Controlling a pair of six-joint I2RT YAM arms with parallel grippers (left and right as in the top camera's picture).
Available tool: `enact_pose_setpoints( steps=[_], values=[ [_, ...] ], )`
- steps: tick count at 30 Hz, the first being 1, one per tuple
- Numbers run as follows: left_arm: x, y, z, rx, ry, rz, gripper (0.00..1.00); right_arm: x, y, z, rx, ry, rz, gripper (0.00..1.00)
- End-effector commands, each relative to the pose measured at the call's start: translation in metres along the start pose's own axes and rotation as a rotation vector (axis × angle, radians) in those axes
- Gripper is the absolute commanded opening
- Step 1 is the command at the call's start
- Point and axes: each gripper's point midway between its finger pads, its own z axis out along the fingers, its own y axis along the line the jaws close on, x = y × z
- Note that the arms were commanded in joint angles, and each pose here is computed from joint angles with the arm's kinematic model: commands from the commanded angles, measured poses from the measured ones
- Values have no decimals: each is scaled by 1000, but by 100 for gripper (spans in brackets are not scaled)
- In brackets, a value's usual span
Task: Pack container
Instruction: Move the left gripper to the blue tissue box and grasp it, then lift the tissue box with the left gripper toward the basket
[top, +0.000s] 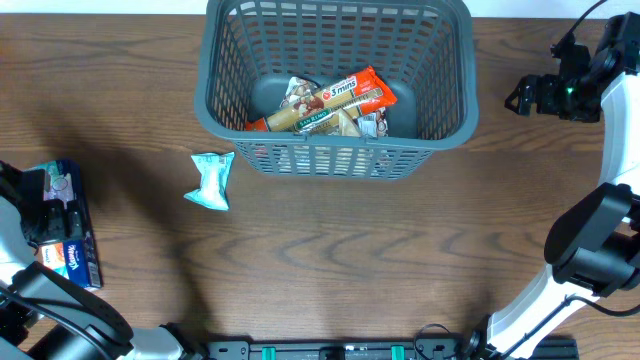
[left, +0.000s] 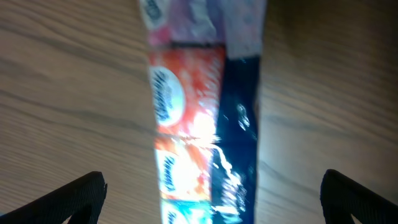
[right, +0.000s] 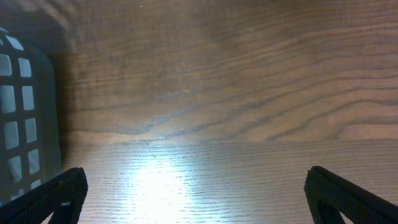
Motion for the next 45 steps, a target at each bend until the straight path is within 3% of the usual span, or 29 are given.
enact_pose_setpoints(
  steps=[1,29,32,36,41,45],
  values=[
    [-9,15,-6,-53,-28,16,99,1,5,3,-13,9,-9,99],
    [-4,-4,102,83,138,-22,98,14,8,2,-25,63,9,99],
    [-8,-15,103,141,111,-43,85,16,8,2,-27,71,10,99],
    [-15,-25,101,196,85,-133,56,17,8,2,-27,72,11,99],
    [-17,-33,99,222,102,-322,36,17,8,2,-27,72,11,99],
    [-25,-44,82,267,73,-345,22,16,8,2,-27,70,10,99]
  ],
)
